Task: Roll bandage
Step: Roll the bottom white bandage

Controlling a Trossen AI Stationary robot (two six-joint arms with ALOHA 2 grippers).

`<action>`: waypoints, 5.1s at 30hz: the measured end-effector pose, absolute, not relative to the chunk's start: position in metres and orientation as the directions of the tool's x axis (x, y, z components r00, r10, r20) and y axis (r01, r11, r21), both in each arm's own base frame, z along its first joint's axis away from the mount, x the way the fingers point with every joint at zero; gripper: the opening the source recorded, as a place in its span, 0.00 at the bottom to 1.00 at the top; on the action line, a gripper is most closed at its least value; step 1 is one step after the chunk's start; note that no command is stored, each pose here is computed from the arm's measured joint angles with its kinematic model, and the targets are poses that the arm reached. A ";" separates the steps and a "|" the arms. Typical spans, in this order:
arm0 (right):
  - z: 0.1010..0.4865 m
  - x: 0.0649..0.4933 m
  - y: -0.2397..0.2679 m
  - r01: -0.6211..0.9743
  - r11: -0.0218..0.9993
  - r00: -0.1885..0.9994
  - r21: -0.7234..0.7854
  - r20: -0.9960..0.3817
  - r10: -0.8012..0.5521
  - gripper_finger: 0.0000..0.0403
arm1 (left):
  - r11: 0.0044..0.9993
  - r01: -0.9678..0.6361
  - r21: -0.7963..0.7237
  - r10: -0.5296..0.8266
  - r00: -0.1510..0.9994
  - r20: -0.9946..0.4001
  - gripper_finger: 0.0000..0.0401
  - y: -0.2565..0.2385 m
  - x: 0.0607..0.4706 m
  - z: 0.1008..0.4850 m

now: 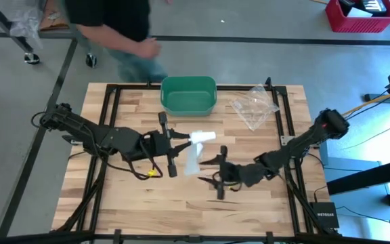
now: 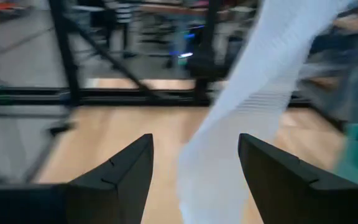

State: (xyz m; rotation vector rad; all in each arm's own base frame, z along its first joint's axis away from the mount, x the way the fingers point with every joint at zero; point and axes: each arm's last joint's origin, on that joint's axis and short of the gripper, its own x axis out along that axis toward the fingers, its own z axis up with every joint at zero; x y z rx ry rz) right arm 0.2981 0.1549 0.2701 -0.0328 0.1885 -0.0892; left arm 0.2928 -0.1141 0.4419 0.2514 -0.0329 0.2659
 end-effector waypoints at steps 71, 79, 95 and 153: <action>0.219 0.340 0.125 -0.163 0.983 0.933 0.087 -0.310 0.183 0.46 | 0.973 0.061 0.221 -0.060 0.998 -0.011 0.10 -0.165 0.247 0.386; 0.262 0.328 0.120 -0.161 0.984 0.927 0.081 -0.331 0.179 0.67 | 0.977 0.016 0.214 -0.012 1.000 -0.020 0.10 -0.169 0.234 0.388; 0.304 0.346 0.124 -0.126 0.975 0.983 0.182 -0.106 0.147 0.69 | 0.976 -0.027 0.216 0.029 1.000 -0.006 0.10 -0.171 0.229 0.391; 0.193 0.379 0.164 -0.035 0.999 0.958 0.032 -0.283 0.042 0.69 | 0.979 -0.054 0.198 0.049 0.998 0.028 0.10 -0.166 0.236 0.393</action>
